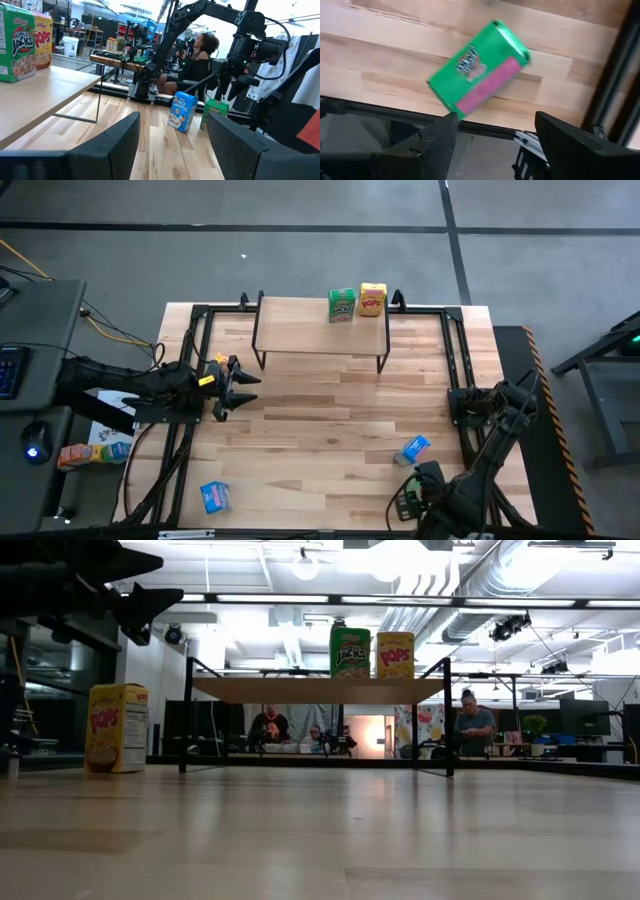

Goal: Stack cereal on shelf
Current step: Put the green cereal box on the shelf aligned with the other green cereal box

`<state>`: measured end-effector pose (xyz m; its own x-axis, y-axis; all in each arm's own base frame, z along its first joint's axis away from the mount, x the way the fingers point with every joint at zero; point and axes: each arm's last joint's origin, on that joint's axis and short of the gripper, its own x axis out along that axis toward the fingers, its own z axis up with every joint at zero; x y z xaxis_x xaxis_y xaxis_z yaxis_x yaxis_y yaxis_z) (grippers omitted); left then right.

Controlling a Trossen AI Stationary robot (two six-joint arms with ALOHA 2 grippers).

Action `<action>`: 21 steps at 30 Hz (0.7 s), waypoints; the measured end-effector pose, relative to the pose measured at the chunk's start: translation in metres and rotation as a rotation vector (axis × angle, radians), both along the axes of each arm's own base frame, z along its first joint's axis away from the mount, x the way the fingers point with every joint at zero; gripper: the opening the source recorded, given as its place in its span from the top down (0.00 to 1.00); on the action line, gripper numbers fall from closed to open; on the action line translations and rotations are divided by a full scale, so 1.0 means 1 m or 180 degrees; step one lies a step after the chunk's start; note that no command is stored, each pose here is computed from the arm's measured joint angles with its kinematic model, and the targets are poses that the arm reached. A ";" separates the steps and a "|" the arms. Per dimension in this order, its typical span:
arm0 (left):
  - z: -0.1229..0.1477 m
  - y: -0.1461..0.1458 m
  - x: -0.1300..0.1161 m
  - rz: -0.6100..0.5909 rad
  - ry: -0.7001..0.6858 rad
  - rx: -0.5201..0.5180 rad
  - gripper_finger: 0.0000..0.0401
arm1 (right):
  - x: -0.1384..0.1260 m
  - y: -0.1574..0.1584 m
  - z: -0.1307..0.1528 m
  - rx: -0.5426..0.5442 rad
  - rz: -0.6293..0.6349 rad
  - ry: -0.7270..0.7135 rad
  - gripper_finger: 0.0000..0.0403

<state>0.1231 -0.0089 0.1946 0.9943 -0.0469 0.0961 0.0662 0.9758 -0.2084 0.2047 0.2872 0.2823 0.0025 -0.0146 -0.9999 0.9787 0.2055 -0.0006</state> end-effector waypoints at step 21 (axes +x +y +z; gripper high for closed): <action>0.000 0.000 0.000 0.0002 0.0000 0.0001 0.45 | 0.022 -0.007 0.000 0.0102 0.1931 -0.0214 0.36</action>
<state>0.1231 -0.0089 0.1946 0.9943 -0.0464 0.0961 0.0657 0.9759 -0.2080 0.2268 0.2804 0.2826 0.0640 0.0393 -0.9972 0.6847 0.7252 0.0726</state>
